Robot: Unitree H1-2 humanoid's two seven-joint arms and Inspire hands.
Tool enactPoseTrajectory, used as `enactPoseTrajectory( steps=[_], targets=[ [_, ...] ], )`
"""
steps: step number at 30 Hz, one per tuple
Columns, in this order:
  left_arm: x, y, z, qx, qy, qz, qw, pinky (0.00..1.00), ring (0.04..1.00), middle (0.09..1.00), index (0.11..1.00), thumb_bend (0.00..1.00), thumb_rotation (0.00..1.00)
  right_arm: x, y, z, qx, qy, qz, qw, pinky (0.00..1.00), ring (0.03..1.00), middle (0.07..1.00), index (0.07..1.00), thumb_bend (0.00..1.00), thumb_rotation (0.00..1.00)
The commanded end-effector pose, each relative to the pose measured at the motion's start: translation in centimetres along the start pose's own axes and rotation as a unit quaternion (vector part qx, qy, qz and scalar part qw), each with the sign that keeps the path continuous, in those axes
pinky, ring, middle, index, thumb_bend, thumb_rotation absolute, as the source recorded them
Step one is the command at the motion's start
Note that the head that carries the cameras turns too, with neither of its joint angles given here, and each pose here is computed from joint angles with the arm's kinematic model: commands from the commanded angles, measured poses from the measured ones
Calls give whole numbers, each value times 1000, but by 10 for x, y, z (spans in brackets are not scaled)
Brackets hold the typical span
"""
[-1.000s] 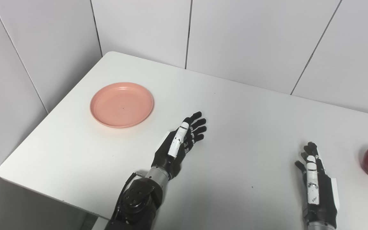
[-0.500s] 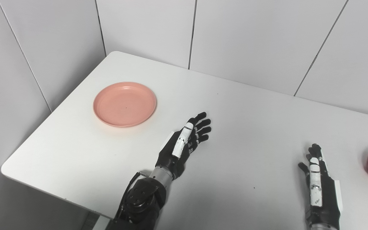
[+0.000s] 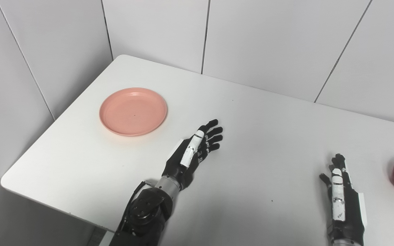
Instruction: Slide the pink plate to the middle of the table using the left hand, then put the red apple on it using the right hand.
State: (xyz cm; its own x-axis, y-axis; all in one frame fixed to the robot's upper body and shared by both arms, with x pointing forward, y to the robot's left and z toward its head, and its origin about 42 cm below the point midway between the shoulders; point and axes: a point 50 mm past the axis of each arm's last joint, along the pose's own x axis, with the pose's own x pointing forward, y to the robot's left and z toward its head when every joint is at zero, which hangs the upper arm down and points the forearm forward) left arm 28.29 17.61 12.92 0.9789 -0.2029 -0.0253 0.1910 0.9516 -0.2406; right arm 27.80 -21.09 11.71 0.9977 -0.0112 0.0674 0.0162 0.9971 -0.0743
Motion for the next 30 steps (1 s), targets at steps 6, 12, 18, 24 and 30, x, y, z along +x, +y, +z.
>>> enactPoseTrajectory(
  steps=[6, 12, 18, 24, 30],
  targets=[
    [10, -1, 48, 19, -65, -25, 997, 886, 878, 887, 868, 476, 1000, 6, 0, 7, 7, -33, 6, 999, 1000, 991, 977, 970, 123, 1000],
    [11, 2, 73, 23, -91, -24, 995, 893, 870, 881, 865, 455, 1000, 7, 2, 5, 11, -33, 6, 999, 1000, 982, 970, 968, 120, 1000],
    [11, 1, 99, 23, -117, -26, 993, 883, 870, 881, 863, 428, 1000, 7, 3, 5, 12, -32, 5, 999, 998, 980, 971, 970, 109, 1000],
    [16, 7, 120, 29, -144, -15, 989, 886, 877, 892, 880, 417, 1000, 8, 3, 3, 6, -33, 1, 999, 995, 974, 964, 962, 89, 1000],
    [21, 20, 136, 39, -164, 7, 986, 909, 892, 899, 888, 435, 1000, 9, 3, 3, 12, -32, 0, 999, 993, 974, 965, 963, 89, 1000]
  ],
)
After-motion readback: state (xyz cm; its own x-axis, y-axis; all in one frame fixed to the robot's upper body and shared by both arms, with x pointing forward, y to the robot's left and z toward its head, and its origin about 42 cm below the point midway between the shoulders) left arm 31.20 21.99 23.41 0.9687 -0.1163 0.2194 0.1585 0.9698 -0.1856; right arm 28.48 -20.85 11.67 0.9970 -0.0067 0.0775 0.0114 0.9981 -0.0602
